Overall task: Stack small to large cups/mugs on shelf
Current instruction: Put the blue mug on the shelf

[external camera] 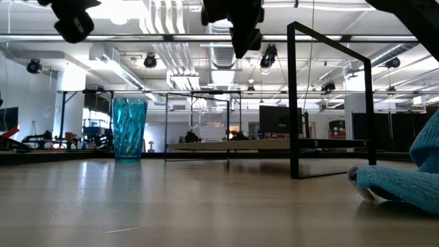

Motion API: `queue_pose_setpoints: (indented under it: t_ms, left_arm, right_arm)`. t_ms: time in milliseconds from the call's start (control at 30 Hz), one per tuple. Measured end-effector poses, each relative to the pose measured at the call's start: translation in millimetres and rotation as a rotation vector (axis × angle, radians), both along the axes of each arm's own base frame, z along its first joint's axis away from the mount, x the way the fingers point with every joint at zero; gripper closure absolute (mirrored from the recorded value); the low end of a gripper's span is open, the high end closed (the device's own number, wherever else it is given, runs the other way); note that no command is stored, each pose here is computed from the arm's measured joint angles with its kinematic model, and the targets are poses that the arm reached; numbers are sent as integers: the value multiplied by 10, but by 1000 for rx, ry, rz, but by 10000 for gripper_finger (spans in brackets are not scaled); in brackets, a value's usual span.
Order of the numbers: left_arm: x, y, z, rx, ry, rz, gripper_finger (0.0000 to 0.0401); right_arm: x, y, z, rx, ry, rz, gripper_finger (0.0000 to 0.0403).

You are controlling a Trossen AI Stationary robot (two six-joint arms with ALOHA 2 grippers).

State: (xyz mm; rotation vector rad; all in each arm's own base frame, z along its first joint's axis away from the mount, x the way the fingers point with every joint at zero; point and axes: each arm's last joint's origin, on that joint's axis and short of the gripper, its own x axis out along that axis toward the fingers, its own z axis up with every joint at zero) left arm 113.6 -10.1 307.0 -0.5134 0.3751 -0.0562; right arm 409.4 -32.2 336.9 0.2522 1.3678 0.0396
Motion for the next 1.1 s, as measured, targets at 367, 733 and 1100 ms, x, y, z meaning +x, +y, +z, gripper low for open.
queue_pose_setpoints:
  t_ms: [367, 733, 1100]
  left_arm:
    - [284, -64, 2, -401, 233, 27, 287]
    - [711, -349, -284, -818, 676, 16, 287]
    - [927, -535, -141, -718, 839, 145, 287]
  right_arm:
    - [62, 295, 15, -10, -53, 54, 313]
    - [-2, 356, 23, -13, -8, 94, 332]
    - [-43, 358, 87, -38, -44, 204, 334]
